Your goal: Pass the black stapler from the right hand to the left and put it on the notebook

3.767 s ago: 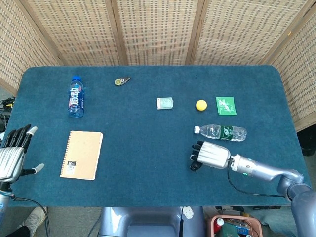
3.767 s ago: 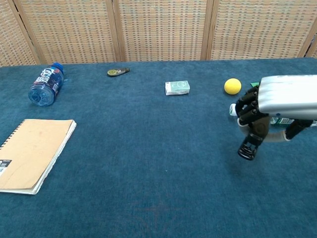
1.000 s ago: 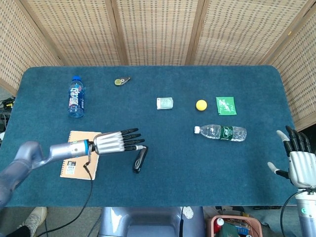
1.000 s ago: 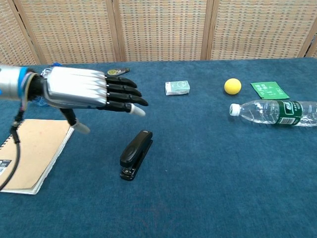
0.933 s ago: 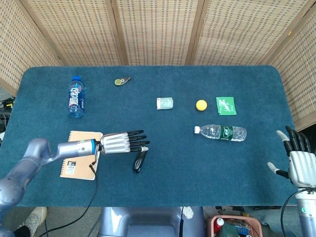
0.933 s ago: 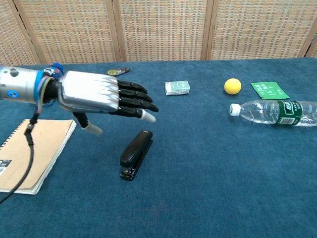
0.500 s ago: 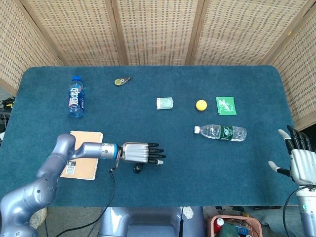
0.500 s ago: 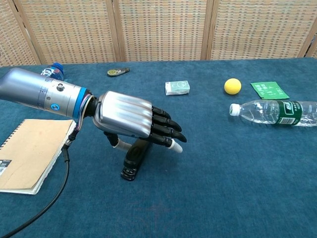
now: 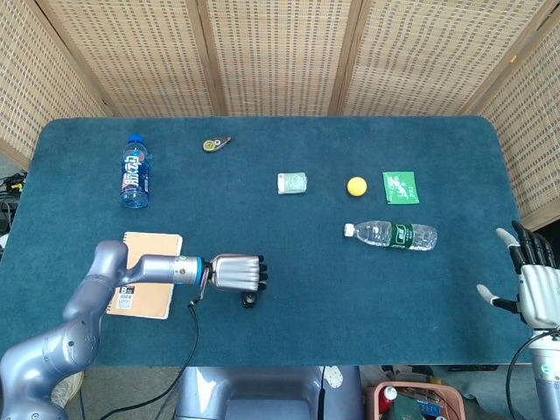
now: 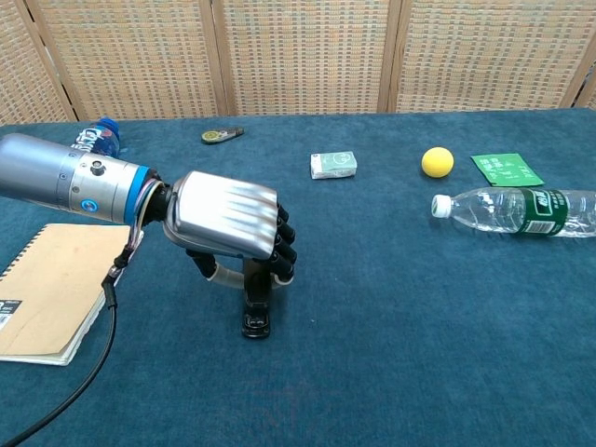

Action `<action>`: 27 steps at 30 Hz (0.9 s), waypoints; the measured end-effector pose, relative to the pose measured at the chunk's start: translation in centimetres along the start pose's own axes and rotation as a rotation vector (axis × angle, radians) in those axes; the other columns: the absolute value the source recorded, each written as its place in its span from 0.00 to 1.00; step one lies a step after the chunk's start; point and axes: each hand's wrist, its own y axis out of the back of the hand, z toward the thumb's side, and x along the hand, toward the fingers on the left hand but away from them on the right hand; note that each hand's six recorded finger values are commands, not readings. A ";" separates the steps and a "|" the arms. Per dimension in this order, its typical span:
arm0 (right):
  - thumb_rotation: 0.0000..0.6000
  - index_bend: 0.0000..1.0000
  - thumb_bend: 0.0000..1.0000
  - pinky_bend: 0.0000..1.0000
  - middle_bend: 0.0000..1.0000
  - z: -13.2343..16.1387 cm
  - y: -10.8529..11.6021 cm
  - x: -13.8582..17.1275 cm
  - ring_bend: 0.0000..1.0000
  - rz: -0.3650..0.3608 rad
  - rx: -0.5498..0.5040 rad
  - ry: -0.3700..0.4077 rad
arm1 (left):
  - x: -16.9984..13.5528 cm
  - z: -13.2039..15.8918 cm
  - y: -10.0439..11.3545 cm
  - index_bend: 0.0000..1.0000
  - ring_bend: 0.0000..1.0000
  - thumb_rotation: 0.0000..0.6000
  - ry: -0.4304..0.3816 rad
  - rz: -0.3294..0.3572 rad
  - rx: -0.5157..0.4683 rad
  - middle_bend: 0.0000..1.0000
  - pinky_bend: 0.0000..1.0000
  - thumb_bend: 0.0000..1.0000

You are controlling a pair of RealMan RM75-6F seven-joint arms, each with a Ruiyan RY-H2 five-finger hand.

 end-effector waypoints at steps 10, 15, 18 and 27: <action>1.00 0.00 0.00 0.00 0.00 0.6 0.2 0.4 0.00 0.001 -0.009 0.016 | -7.0 -3.0 2.9 0.79 0.46 1.00 0.148 0.157 0.001 0.61 0.54 0.47; 1.00 0.00 0.00 0.00 0.00 1.1 0.2 0.7 0.00 0.004 -0.008 0.031 | -12.8 -2.4 1.3 0.79 0.46 1.00 0.249 0.137 -0.051 0.61 0.54 0.47; 1.00 0.00 0.00 0.00 0.00 1.4 0.1 0.9 0.00 0.007 -0.005 0.041 | -15.9 -1.2 0.1 0.79 0.46 1.00 0.284 0.103 -0.073 0.61 0.54 0.47; 1.00 0.00 0.00 0.00 0.00 2.4 -0.5 1.3 0.00 0.021 0.014 0.061 | -21.8 2.2 -3.8 0.79 0.46 1.00 0.397 -0.021 -0.187 0.61 0.53 0.47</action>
